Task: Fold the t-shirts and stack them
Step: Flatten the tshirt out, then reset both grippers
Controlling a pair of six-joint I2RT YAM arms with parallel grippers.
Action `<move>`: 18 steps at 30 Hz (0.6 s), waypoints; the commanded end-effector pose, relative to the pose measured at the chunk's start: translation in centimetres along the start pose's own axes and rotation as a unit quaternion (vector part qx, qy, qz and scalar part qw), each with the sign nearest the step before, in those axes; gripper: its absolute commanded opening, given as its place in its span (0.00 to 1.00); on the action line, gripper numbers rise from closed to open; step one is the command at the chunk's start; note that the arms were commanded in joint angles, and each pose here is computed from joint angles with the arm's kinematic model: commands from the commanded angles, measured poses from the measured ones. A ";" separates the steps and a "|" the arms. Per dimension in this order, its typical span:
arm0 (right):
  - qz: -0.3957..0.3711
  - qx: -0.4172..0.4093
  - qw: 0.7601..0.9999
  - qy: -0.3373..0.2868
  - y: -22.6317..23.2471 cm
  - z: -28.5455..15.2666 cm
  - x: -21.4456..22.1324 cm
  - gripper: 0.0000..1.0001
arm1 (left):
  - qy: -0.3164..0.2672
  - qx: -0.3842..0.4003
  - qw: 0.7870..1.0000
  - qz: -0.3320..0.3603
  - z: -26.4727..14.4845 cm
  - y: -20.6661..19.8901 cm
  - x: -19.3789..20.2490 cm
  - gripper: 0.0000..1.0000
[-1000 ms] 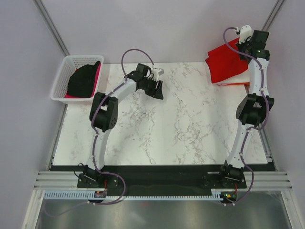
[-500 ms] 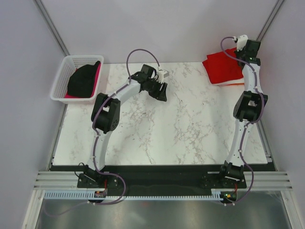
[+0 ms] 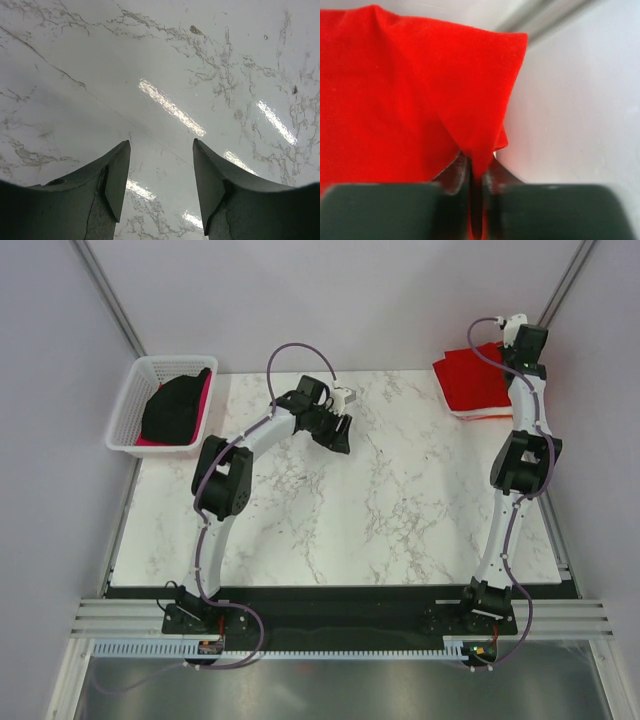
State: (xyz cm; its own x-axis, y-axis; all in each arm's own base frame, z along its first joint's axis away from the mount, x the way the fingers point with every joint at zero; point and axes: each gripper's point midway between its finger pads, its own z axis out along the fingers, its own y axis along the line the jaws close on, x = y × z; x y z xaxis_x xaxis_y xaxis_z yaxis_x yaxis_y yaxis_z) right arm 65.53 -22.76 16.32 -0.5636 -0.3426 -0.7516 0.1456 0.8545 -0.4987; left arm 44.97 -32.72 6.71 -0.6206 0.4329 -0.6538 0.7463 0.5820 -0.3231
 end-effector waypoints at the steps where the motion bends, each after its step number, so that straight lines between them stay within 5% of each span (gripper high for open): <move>1: 0.047 0.135 0.990 -0.015 -6.2 -1.7 -1.7 0.78 | -0.036 -0.015 0.998 0.046 -2.7 -0.8 -3.2 0.61; 2: 0.050 0.151 0.987 -0.009 -6.7 -2.3 -1.7 0.98 | -0.036 -0.022 0.998 0.047 -2.8 -0.6 -3.3 0.63; 7: 0.072 0.126 0.987 -0.067 -6.9 -7.1 -6.8 0.98 | -0.052 -0.053 0.996 0.051 -4.6 0.0 -4.5 0.66; 9: 0.069 0.085 0.991 -0.078 -4.0 -8.2 -7.2 0.98 | -0.062 -0.071 0.994 0.054 -5.3 0.4 -5.2 0.70; 11: 0.067 0.025 0.991 -0.113 -1.3 -10.6 -8.9 0.98 | -0.075 -0.098 0.991 0.059 -6.3 0.8 -6.3 0.91; 18: 0.120 -0.236 0.955 -0.132 12.2 -18.7 -10.4 0.98 | -0.133 -0.233 0.959 0.092 -12.2 3.3 -11.2 1.00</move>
State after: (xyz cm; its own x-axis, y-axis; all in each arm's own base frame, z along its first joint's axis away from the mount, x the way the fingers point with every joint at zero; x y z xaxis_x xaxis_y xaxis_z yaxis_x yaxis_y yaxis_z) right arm 59.21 -8.44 24.52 -0.3911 -0.2773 -0.8776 0.0127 0.9518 -0.3064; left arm 48.26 -29.43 13.13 -0.5286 0.4190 -0.7382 0.6883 0.7205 -0.0839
